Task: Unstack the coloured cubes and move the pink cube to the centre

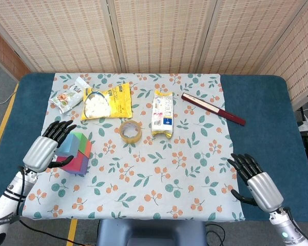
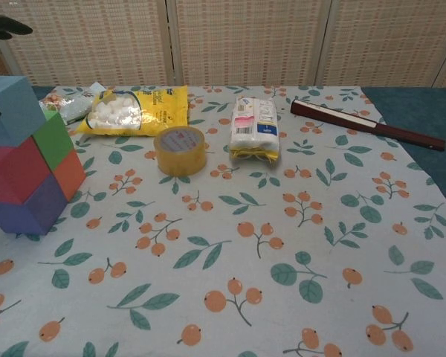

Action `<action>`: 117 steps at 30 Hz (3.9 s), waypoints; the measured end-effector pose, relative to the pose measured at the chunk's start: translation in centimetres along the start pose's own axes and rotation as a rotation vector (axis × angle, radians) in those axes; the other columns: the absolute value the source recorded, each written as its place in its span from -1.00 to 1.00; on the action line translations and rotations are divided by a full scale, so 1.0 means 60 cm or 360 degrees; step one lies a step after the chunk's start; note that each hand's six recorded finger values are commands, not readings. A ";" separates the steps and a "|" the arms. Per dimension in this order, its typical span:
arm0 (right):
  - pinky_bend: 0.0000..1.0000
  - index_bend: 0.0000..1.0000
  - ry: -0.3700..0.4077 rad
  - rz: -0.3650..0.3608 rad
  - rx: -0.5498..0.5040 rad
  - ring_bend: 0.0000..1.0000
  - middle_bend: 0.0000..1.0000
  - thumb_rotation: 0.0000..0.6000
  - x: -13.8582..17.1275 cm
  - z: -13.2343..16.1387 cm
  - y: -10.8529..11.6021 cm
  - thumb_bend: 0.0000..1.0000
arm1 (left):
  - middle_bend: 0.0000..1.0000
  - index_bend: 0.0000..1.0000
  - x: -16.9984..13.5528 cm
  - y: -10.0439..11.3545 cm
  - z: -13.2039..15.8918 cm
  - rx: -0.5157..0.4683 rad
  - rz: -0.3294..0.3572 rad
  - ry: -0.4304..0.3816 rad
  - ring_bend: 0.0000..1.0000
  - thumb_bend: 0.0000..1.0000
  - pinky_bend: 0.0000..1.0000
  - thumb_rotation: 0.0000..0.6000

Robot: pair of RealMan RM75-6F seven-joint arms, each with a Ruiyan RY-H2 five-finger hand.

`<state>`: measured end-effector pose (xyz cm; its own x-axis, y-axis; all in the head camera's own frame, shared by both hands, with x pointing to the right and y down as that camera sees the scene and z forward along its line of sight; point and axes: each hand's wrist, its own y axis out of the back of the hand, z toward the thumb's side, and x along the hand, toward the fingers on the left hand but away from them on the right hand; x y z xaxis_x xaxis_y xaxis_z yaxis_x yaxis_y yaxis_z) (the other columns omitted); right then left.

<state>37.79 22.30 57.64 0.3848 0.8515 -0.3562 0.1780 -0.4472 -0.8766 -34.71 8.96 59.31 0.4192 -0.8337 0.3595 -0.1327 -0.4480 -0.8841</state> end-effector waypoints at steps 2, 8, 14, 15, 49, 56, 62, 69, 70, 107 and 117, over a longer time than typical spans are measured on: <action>-1.00 -1.00 -0.0010 -0.0002 0.0002 -1.00 -1.00 1.00 -0.001 -0.002 0.000 -0.66 | -1.00 -1.00 0.005 -0.001 -0.002 0.0000 -0.0022 0.0007 -0.99 -0.38 -1.00 1.00; -1.00 -1.00 -0.0028 -0.0009 0.0006 -1.00 -1.00 1.00 -0.004 -0.005 0.000 -0.67 | -0.99 -1.00 0.021 -0.023 -0.017 -0.0030 -0.0213 0.0057 -0.62 -0.37 -0.93 1.00; -1.00 -1.00 -0.0036 -0.0011 0.0003 -1.00 -1.00 1.00 -0.005 -0.007 0.000 -0.67 | -0.44 -0.97 0.030 -0.022 -0.023 -0.0066 -0.0246 0.0069 -0.06 -0.30 -0.68 1.00; -1.00 -1.00 -0.0036 -0.0010 0.0004 -1.00 -1.00 1.00 -0.005 -0.007 0.000 -0.66 | -0.30 -0.94 0.030 -0.022 -0.024 -0.0074 -0.0244 0.0068 0.02 -0.28 -0.63 1.00; -1.00 -1.00 0.0002 0.0041 -0.0010 -1.00 -1.00 1.00 -0.002 0.004 -0.012 -0.66 | -0.23 -0.76 -0.126 -0.108 -0.211 -0.0148 -0.0219 0.0569 -0.01 -0.23 -0.66 1.00; -1.00 -1.00 0.0005 0.0041 -0.0015 -1.00 -1.00 1.00 -0.002 0.003 -0.010 -0.66 | -0.67 -1.00 -0.134 -0.166 -0.189 -0.0278 -0.0308 0.0538 -0.44 -0.27 -0.69 1.00; -1.00 -1.00 0.0011 0.0023 -0.0018 -1.00 -1.00 1.00 0.001 0.005 -0.005 -0.66 | -0.96 -1.00 -0.137 -0.172 -0.176 -0.0319 -0.0254 0.0514 -0.87 -0.28 -0.77 1.00; -1.00 -1.00 0.0012 0.0035 -0.0017 -1.00 -1.00 1.00 0.001 0.006 -0.008 -0.66 | -0.60 -0.95 -0.140 -0.146 -0.150 -0.0314 -0.0145 0.0431 -0.79 -0.31 -0.83 1.00; -1.00 -1.00 0.0012 0.0039 -0.0017 -1.00 -1.00 1.00 0.000 0.006 -0.009 -0.66 | -0.44 -0.84 -0.140 -0.144 -0.145 -0.0304 -0.0148 0.0422 -0.71 -0.31 -0.83 1.00; -1.00 -1.00 0.0006 0.0028 -0.0039 -1.00 -1.00 1.00 -0.001 0.001 0.000 -0.66 | -1.00 -1.00 0.019 -0.218 0.130 -0.0239 -0.0523 -0.0301 -1.00 -0.34 -1.00 1.00; -1.00 -1.00 0.0006 0.0043 -0.0039 -1.00 -1.00 1.00 -0.001 0.001 -0.003 -0.66 | -1.00 -1.00 0.036 -0.245 0.100 -0.0115 -0.0568 -0.0215 -1.00 -0.35 -1.00 1.00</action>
<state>37.67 22.36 57.77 0.3930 0.8381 -0.3783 0.1898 -0.4764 -0.8585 -26.47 15.71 71.29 0.5644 -0.5735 0.5938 -0.0182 -0.7278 -0.6856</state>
